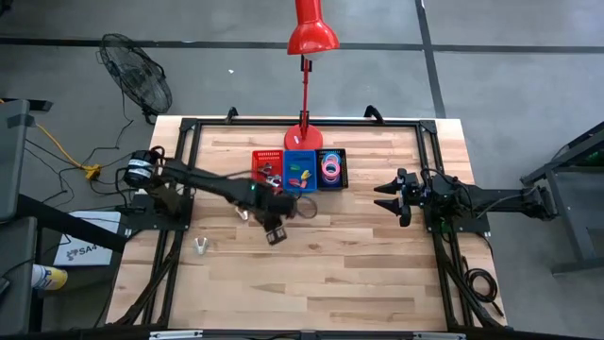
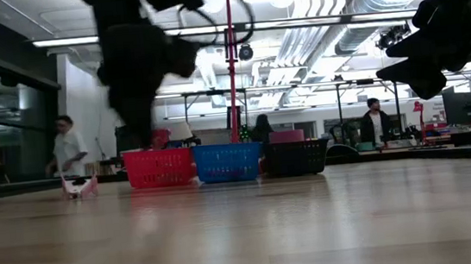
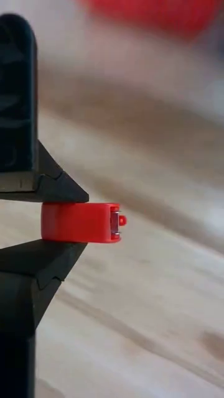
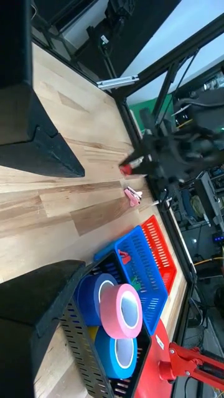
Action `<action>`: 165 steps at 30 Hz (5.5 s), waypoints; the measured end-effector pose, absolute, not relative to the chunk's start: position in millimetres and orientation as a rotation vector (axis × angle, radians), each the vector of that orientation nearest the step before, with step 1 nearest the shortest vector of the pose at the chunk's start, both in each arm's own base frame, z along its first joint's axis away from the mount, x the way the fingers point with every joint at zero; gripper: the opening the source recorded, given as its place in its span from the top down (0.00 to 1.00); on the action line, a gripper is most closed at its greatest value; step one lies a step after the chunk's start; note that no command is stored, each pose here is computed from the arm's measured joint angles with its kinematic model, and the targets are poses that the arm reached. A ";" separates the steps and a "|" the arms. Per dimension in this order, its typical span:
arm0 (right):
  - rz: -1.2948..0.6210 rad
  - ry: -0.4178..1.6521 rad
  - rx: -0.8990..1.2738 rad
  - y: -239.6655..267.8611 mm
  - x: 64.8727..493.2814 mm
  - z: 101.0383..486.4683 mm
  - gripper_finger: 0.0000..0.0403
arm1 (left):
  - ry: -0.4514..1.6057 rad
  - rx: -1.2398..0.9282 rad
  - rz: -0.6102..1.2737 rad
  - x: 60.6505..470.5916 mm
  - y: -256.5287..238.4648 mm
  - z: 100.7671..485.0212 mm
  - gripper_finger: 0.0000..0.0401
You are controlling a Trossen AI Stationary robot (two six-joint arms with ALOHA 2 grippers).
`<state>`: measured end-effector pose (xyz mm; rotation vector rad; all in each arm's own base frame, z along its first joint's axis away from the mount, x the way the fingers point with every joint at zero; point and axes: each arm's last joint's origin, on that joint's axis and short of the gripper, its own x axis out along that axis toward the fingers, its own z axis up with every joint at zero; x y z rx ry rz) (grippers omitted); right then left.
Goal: Pick and place Stapler, Stapler remover, tape
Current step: Put the red stapler into the blue basket, then put the pink staple remover into the red basket
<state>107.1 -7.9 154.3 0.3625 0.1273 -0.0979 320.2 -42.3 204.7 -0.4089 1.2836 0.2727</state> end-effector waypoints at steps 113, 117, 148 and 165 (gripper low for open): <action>-0.098 0.128 0.362 -7.9 107.2 154.3 0.45 | 1.132 -0.856 0.894 241.5 -47.8 193.0 0.29; -0.098 0.128 0.363 -7.9 107.2 154.2 0.45 | 1.111 -0.875 0.889 252.1 -48.2 183.0 0.22; -0.098 0.126 0.363 -7.9 107.0 154.5 0.45 | 0.941 -0.992 1.317 252.5 -57.7 149.1 0.19; -0.098 0.127 0.362 -7.9 107.1 154.3 0.45 | 0.929 -0.957 1.414 254.9 -41.8 131.5 0.19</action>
